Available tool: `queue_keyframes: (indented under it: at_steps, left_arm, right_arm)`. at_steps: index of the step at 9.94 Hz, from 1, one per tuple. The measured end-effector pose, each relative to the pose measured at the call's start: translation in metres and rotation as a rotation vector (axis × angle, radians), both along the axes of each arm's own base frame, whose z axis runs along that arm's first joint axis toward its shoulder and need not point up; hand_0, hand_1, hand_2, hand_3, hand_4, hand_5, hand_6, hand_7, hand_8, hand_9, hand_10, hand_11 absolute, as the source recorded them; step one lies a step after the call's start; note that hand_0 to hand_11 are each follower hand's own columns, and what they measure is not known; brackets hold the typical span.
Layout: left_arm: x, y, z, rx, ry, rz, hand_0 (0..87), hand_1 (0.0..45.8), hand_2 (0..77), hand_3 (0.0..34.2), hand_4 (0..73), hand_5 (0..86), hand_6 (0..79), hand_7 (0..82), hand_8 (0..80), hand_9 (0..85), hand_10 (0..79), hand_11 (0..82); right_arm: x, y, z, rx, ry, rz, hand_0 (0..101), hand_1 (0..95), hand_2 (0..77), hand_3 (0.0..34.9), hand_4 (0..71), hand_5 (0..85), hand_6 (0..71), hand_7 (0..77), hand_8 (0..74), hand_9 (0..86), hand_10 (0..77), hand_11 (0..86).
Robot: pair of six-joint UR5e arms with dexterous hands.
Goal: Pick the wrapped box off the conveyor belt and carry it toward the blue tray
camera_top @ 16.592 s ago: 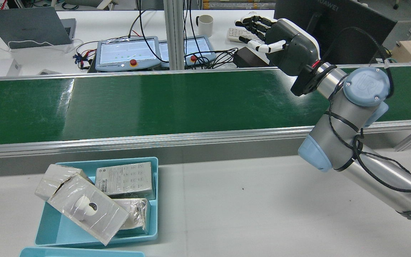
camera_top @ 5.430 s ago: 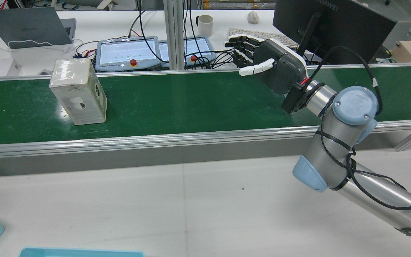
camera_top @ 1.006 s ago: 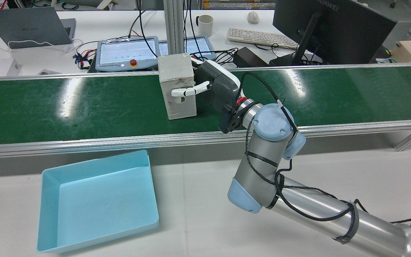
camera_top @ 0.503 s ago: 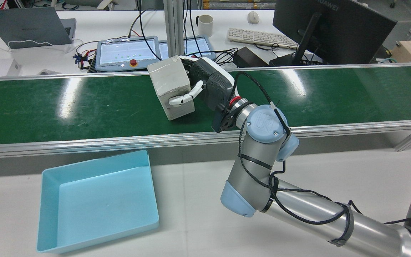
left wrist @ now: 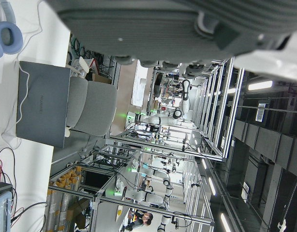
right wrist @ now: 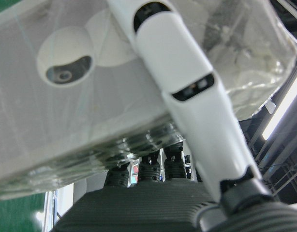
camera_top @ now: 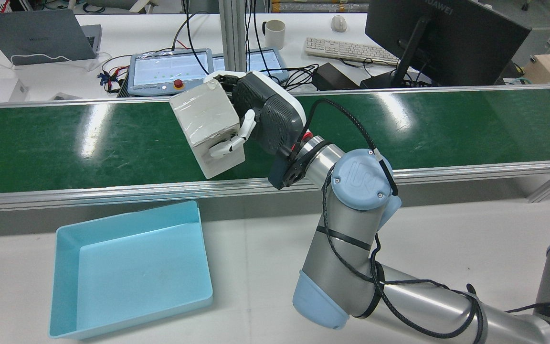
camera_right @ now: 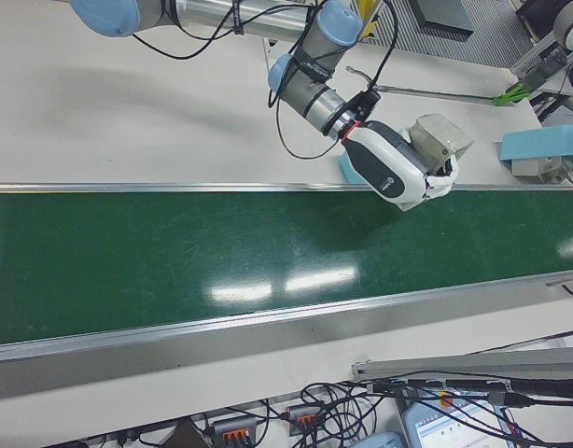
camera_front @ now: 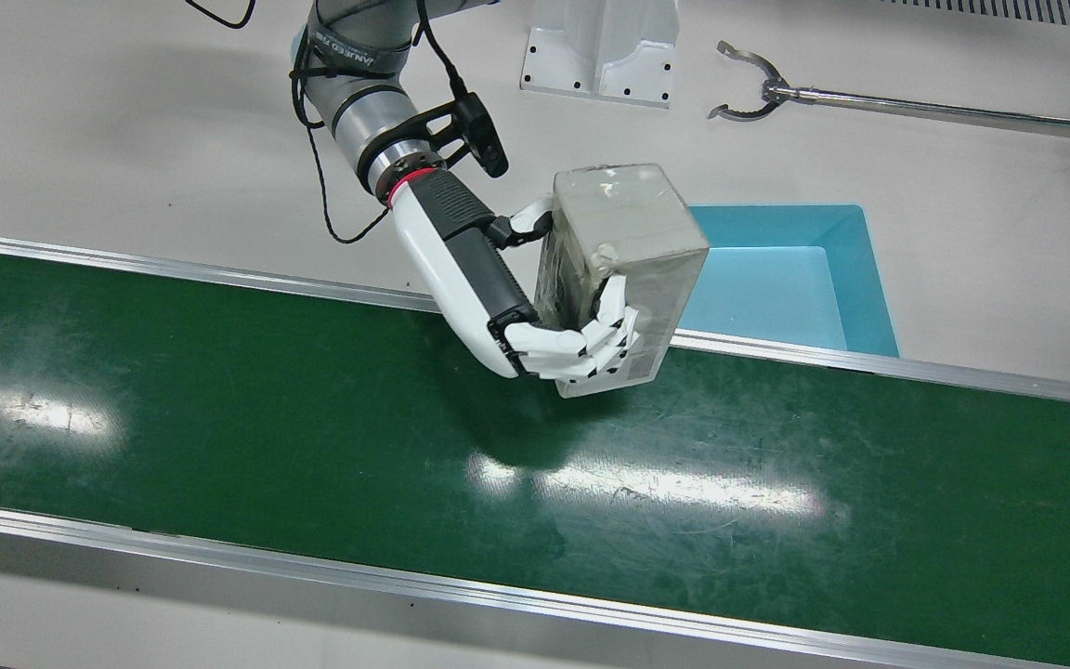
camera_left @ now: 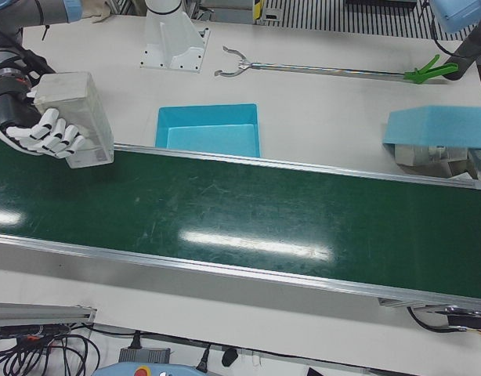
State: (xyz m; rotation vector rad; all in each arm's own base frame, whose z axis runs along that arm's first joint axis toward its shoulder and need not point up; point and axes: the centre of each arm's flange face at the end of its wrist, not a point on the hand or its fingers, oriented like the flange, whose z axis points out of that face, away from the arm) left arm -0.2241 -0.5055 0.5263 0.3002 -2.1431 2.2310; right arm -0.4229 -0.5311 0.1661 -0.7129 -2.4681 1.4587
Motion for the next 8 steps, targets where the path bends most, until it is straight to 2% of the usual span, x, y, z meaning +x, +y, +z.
queue_keyframes:
  at_steps: [1,3,4,6,8]
  left_arm:
    - [0.0,0.0,0.0,0.0,0.0,0.0,0.0,0.0,1.1,0.0,0.0,1.1,0.0,0.5,0.5,0.0,0.5,0.0]
    - [0.0,0.0,0.0,0.0,0.0,0.0,0.0,0.0,1.1,0.0,0.0,1.1,0.0,0.5,0.5,0.0,0.5,0.5]
    - [0.0,0.0,0.0,0.0,0.0,0.0,0.0,0.0,1.1,0.0,0.0,1.1,0.0,0.5,0.5,0.0,0.5,0.5]
    - [0.0,0.0,0.0,0.0,0.0,0.0,0.0,0.0,0.5,0.0,0.0,1.1,0.0,0.5,0.5,0.0,0.5,0.0]
    - [0.0,0.0,0.0,0.0,0.0,0.0,0.0,0.0,1.1,0.0,0.0,1.1,0.0,0.5,0.5,0.0,0.5,0.0]
  right_arm:
    - [-0.017,0.024,-0.009,0.014,-0.006,-0.016,55,5.4,30.0,0.6,47.5,49.1,39.3,56.7,49.6,47.5,37.6,44.7]
    - [-0.055,0.068,-0.02,0.016,-0.019,-0.045,55,5.4,30.0,0.5,47.5,49.6,39.8,56.7,50.2,48.5,38.2,45.8]
    - [-0.069,0.082,-0.022,0.011,-0.02,-0.057,56,2.2,31.6,0.5,47.5,49.6,40.4,57.3,50.2,49.1,38.7,45.8]
    - [-0.094,0.097,-0.021,0.004,-0.006,-0.083,57,2.2,31.6,0.5,47.5,49.6,40.4,57.3,50.2,49.1,38.7,45.8]
    - [-0.115,0.101,-0.034,0.016,0.0,-0.117,55,2.2,31.6,0.7,47.5,49.6,40.4,57.3,50.2,49.1,38.7,45.8]
